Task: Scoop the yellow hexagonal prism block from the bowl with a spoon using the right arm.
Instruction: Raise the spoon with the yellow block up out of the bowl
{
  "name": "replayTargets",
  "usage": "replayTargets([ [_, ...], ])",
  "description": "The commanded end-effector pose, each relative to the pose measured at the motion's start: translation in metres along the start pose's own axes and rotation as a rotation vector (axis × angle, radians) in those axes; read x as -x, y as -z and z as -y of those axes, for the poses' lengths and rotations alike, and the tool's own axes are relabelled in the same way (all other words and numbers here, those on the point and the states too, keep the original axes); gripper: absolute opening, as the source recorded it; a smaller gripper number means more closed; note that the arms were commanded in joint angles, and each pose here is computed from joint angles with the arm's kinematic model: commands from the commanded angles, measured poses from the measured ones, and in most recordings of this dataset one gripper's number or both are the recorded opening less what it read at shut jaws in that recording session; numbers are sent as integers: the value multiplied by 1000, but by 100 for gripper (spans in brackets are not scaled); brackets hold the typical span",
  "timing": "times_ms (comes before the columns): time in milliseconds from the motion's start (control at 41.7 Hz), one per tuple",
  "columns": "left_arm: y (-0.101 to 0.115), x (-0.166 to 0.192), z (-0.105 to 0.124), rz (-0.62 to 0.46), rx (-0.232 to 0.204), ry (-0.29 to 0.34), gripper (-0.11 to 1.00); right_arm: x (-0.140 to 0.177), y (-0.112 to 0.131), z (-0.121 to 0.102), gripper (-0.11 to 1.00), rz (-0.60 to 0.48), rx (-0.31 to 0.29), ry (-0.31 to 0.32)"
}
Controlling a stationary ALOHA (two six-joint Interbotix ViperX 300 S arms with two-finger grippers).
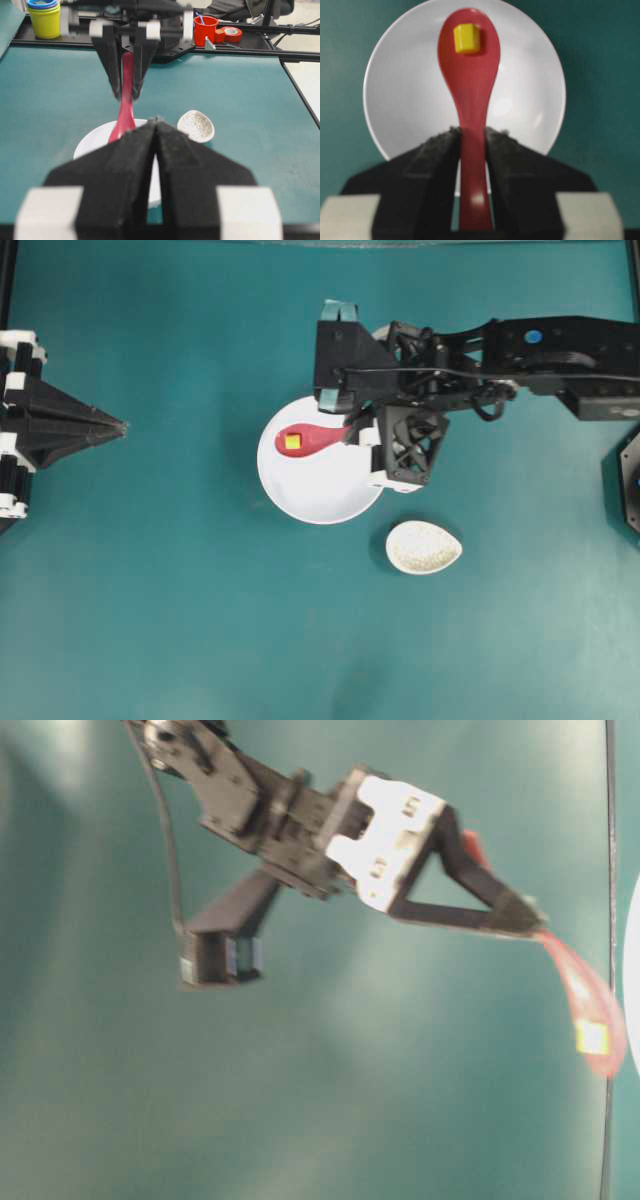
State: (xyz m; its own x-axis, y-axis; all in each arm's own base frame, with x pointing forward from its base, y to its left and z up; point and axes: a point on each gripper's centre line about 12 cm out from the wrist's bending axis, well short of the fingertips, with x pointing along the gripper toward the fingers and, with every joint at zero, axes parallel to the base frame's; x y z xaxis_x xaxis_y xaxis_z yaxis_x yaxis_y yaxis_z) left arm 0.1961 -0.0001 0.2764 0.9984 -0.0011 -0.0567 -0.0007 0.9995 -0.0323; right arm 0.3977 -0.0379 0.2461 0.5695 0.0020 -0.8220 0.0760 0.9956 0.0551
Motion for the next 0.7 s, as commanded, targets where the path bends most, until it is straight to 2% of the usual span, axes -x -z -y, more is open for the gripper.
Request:
replayTargets([
  [0,-10,-2,0,26,0,1,0,26,-11,1,23,61,0,6],
  [672,-11,-2,0,38,3,0,0,104,-14,3,23,173,-16,14],
])
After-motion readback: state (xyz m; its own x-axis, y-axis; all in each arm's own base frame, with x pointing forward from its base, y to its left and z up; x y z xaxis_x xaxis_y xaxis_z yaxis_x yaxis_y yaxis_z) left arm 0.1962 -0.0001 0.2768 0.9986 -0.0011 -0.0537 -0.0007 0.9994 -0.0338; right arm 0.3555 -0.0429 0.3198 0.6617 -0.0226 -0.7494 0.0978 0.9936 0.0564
